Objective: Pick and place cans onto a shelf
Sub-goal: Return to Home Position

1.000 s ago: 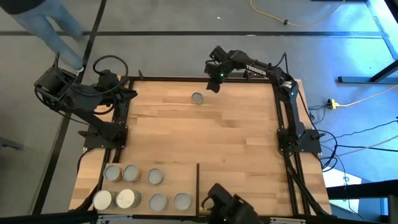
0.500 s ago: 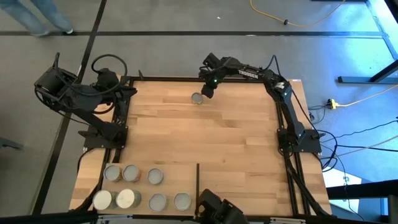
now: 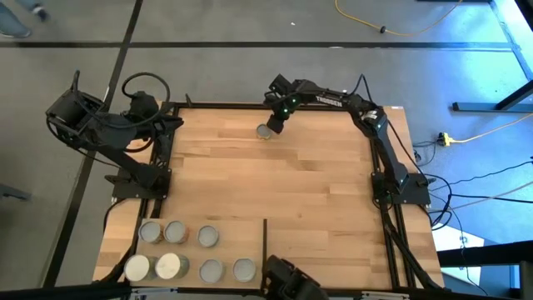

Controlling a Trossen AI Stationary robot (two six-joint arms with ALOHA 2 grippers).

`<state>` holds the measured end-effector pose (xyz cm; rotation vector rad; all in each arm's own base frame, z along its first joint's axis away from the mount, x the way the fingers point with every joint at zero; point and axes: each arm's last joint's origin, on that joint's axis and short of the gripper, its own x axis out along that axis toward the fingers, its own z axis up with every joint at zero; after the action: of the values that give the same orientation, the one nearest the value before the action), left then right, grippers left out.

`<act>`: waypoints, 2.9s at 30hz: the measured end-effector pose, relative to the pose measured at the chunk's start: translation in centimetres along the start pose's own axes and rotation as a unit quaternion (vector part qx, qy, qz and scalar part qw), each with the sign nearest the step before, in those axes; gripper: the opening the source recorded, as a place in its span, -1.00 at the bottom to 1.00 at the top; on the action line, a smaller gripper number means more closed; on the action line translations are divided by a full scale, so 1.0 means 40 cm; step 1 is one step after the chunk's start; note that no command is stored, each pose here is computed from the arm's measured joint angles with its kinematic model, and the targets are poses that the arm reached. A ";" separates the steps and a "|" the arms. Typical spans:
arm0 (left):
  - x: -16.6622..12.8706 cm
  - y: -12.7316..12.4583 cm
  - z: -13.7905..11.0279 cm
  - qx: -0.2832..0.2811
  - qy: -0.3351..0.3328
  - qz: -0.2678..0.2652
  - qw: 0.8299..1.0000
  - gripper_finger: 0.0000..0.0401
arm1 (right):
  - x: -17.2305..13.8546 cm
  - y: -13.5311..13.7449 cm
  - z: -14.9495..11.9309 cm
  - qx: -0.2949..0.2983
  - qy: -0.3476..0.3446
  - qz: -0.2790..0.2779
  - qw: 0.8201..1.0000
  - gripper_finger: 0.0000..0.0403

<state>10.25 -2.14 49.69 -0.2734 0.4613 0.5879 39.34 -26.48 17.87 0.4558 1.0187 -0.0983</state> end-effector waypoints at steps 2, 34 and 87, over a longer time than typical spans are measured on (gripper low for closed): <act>0.000 0.000 0.000 -0.001 0.000 0.000 1.000 -0.82 | 0.017 -0.003 -0.007 0.002 0.010 0.008 1.000 -0.64; 0.000 0.000 0.000 -0.012 0.000 0.000 1.000 -0.82 | 0.042 -0.015 -0.001 -0.017 0.001 -0.044 0.999 -0.64; 0.000 0.000 0.000 -0.012 0.000 0.000 1.000 -0.82 | 0.048 -0.016 -0.004 0.065 0.000 -0.032 0.997 -0.64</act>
<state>10.25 -2.14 49.69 -0.2973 0.4552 0.5930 40.06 -26.75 15.99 0.5411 1.0317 -0.2234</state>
